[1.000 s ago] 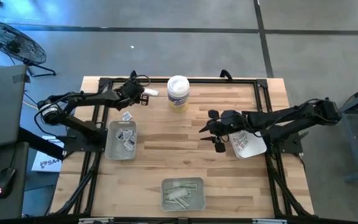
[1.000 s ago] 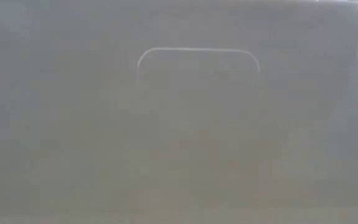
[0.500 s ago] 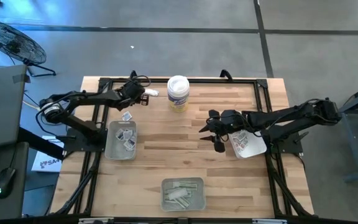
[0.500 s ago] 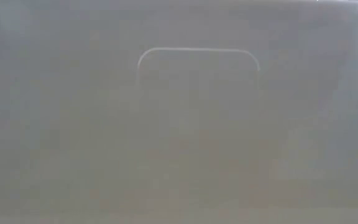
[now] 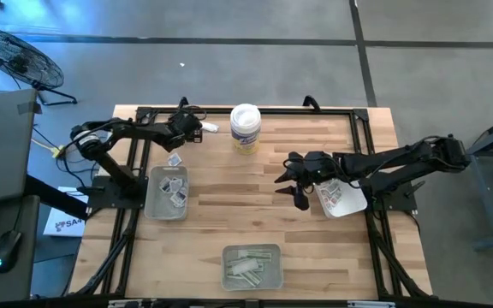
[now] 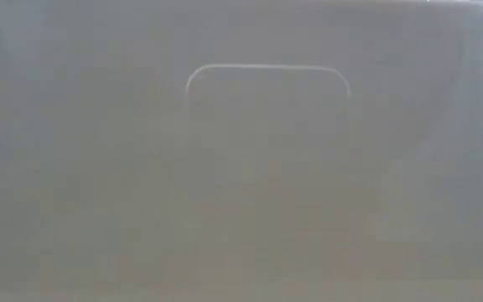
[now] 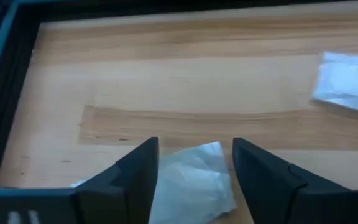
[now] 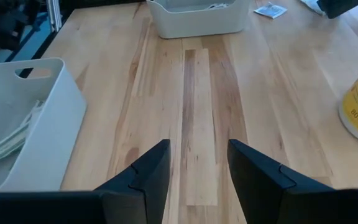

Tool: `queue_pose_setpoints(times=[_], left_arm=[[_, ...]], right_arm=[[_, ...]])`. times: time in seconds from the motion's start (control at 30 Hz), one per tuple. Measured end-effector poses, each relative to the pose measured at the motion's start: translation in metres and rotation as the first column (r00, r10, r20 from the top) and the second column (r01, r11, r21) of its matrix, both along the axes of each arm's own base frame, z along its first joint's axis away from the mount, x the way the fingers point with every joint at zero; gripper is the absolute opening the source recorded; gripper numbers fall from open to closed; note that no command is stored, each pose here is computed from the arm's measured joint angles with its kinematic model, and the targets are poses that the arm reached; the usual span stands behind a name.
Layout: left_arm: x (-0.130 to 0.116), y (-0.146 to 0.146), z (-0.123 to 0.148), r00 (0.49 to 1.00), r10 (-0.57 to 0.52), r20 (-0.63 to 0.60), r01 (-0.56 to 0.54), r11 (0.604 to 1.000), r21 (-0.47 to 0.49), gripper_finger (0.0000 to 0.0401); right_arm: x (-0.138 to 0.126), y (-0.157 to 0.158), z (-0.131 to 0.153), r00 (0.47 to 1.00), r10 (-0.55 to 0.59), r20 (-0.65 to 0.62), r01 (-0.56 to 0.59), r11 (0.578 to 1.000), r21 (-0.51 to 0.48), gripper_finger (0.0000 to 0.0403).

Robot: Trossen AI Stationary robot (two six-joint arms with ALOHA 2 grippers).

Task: Pick & Place First Aid Supplies
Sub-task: Put the green bandage pack into the bottom gray bin

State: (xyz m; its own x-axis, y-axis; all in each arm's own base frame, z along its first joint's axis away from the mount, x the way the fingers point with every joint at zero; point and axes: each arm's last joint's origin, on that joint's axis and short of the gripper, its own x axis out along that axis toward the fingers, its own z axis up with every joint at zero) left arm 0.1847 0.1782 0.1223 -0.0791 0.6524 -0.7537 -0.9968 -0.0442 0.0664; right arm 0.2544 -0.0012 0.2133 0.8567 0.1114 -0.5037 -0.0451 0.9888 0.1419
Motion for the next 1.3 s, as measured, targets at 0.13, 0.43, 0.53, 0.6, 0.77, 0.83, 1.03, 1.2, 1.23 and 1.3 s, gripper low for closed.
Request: queue_pose_setpoints(times=[0.13,0.43,0.53,0.6,0.77,0.83,1.03,1.2,1.23,1.3], left_arm=[[-0.001,0.003,-0.008,1.0,0.028,-0.009,-0.028,0.999,-0.02,0.0176],[0.004,0.003,-0.009,1.0,0.017,0.0,-0.017,1.0,0.007,0.0107],[0.004,0.003,-0.01,1.0,0.013,0.002,-0.013,1.0,-0.003,0.0073],[0.004,0.003,-0.01,1.0,0.01,0.006,-0.01,1.0,-0.009,0.0052],[0.003,0.003,-0.01,1.0,0.009,0.003,-0.009,1.0,-0.015,0.0016],[0.003,0.002,-0.011,1.0,0.009,0.0,-0.009,1.0,-0.016,0.0008],[0.005,-0.002,-0.006,1.0,-0.018,0.004,0.018,1.0,-0.004,0.0001],[0.015,-0.013,0.004,0.995,-0.091,0.049,0.09,0.996,0.022,0.0001],[0.017,-0.016,0.006,0.992,-0.11,0.06,0.108,0.994,0.026,0.0001],[0.023,-0.023,0.011,0.985,-0.155,0.079,0.153,0.988,0.032,0.0001]], right_arm=[[0.0,0.0,0.0,1.0,0.0,0.0,0.0,1.0,0.0,0.0153],[0.0,0.0,0.0,1.0,-0.014,-0.004,0.014,1.0,0.021,0.0153],[0.0,0.0,0.0,1.0,-0.019,-0.008,0.019,0.999,0.03,0.0153],[0.0,0.0,0.0,1.0,-0.022,-0.011,0.022,0.999,0.035,0.0153],[0.0,0.0,-0.001,0.999,-0.035,-0.017,0.036,0.998,0.058,0.0153],[-0.001,0.001,-0.001,0.999,-0.034,-0.02,0.036,0.998,0.061,0.0153],[-0.001,0.007,-0.001,0.999,-0.021,-0.026,0.023,0.997,0.078,0.0153],[-0.001,0.013,-0.001,1.0,-0.002,-0.025,0.004,0.997,0.075,0.0153],[-0.001,0.014,-0.001,1.0,-0.003,-0.024,0.005,0.997,0.072,0.0153],[-0.001,0.014,-0.001,1.0,-0.006,-0.024,0.008,0.998,0.068,0.0153]])
